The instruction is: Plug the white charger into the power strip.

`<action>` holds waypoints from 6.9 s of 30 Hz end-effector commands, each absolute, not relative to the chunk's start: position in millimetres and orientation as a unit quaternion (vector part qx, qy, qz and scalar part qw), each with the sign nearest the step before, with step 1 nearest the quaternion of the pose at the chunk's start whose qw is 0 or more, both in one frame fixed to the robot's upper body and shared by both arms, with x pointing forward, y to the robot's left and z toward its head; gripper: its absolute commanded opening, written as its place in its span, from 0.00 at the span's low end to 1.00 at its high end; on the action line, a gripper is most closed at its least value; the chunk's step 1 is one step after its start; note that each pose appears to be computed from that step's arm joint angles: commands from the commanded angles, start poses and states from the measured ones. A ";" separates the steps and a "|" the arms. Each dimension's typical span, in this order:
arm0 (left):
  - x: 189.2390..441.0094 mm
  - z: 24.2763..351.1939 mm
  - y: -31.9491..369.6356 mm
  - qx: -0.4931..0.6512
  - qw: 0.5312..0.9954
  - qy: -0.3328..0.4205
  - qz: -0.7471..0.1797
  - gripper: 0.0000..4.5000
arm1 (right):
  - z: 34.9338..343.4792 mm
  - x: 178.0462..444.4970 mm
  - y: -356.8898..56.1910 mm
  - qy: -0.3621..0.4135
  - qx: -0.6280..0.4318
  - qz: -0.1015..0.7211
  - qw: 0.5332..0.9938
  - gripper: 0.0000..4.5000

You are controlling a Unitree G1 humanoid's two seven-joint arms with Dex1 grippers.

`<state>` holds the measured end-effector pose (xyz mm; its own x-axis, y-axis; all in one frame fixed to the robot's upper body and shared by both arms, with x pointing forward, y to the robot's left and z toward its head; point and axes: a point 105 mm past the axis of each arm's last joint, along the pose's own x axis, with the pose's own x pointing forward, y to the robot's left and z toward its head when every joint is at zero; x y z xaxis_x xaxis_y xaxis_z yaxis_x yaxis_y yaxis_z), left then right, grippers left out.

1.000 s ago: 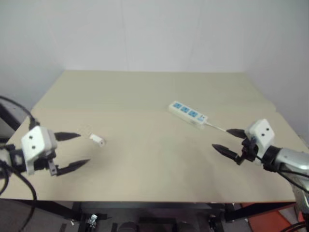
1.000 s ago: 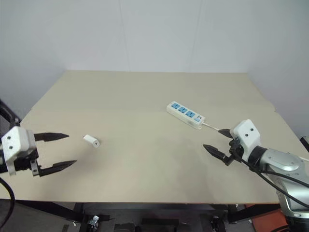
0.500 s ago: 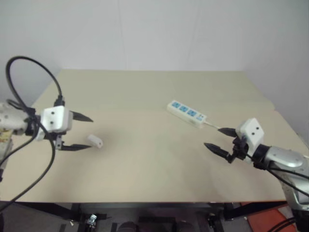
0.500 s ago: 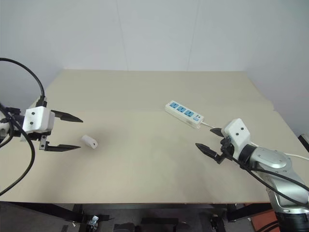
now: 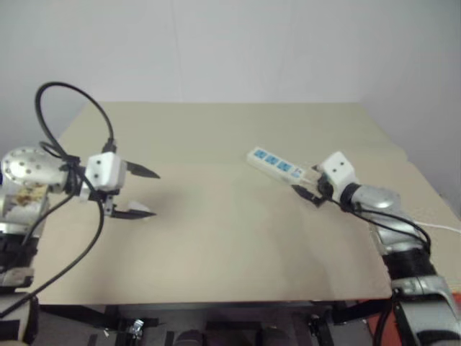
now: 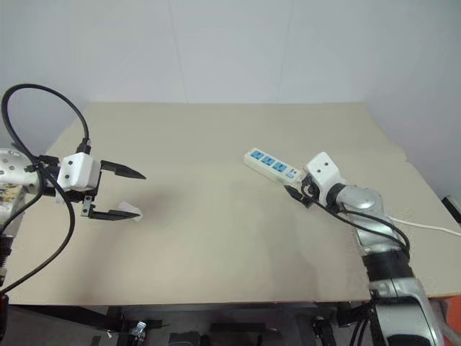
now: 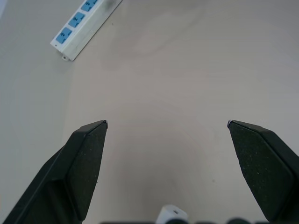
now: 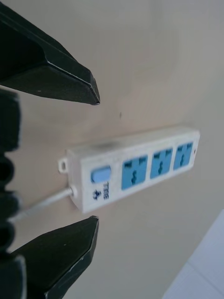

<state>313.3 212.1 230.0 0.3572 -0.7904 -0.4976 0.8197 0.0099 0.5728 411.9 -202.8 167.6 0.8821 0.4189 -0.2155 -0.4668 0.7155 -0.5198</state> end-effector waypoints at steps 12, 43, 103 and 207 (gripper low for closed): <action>327.2 243.1 168.5 0.397 0.712 -0.053 -0.578 1.00 | 154.9 446.4 -210.6 0.083 -0.355 0.228 0.903 1.00; 318.6 235.0 165.0 0.387 0.713 -0.045 -0.583 1.00 | 123.2 447.1 -199.6 0.140 -0.293 0.252 0.912 0.01; 303.9 222.5 159.0 0.318 0.743 -0.046 -0.587 1.00 | 135.1 352.6 -153.7 -0.033 -0.052 0.346 0.936 1.00; 366.9 148.7 241.6 0.696 0.354 0.282 -0.557 1.00 | 103.7 330.8 -108.7 0.055 -0.124 0.646 0.751 0.77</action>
<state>364.9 240.0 146.8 0.2020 0.0132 -0.9793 0.7756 -0.6127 0.1518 329.7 -103.7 99.0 0.1336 0.9603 -0.2447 -0.9888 0.1127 -0.0974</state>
